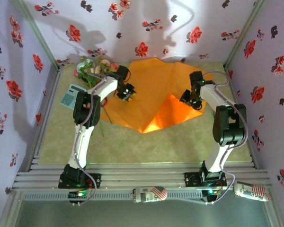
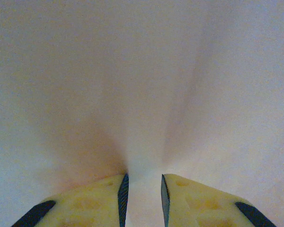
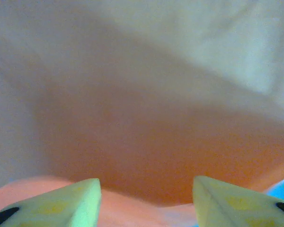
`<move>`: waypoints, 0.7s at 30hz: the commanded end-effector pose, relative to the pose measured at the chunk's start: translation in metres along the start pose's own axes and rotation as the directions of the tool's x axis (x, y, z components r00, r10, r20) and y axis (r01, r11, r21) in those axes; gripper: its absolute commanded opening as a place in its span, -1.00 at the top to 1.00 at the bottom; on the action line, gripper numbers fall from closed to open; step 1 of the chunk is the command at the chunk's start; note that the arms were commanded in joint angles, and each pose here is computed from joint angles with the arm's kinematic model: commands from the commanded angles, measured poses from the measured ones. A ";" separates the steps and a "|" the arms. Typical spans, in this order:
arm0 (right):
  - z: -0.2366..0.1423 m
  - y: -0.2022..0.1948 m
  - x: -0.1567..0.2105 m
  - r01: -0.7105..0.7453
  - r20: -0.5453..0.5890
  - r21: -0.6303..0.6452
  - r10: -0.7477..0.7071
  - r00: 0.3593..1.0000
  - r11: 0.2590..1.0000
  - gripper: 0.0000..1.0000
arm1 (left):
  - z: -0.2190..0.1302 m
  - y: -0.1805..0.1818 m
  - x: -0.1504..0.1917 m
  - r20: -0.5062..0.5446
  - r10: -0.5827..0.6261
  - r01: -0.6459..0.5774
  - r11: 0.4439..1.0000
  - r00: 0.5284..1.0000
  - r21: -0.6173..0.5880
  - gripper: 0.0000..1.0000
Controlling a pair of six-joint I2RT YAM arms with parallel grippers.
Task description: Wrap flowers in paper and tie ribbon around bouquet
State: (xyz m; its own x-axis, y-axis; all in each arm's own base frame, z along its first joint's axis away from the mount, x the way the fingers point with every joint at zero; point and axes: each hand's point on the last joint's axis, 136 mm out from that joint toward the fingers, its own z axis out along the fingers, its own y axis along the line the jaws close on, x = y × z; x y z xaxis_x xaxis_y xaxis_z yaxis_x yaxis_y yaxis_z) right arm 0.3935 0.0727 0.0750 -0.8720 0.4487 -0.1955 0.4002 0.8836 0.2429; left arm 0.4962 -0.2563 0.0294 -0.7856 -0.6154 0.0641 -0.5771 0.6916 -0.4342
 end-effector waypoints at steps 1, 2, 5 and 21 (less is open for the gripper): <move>-0.006 0.004 0.035 -0.019 -0.063 -0.040 0.017 0.998 0.999 -0.10 | -0.008 0.004 -0.021 0.074 0.134 -0.127 0.988 0.988 -0.092 0.41; -0.005 0.003 0.043 -0.021 -0.078 -0.055 0.017 0.997 0.998 -0.08 | -0.016 -0.011 -0.019 0.084 0.167 -0.162 0.985 0.982 -0.061 0.39; -0.012 0.005 0.061 -0.004 -0.103 -0.127 -0.009 0.995 0.992 -0.06 | -0.035 -0.045 0.014 0.073 0.271 -0.272 0.962 0.960 0.003 0.36; -0.038 -0.029 0.118 0.040 -0.109 -0.144 -0.056 0.992 0.989 0.11 | -0.021 -0.042 0.210 -0.218 0.407 -0.385 0.913 0.887 0.136 0.35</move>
State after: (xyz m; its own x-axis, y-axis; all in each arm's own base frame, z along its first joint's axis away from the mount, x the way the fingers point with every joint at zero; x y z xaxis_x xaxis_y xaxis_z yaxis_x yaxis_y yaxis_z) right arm 0.2517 0.0985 0.0633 -0.9338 0.3577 -0.0095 0.3320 0.8760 0.3498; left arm 0.3572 -0.4111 0.0675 -0.9831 -0.1751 0.0527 -0.1767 0.8356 -0.5202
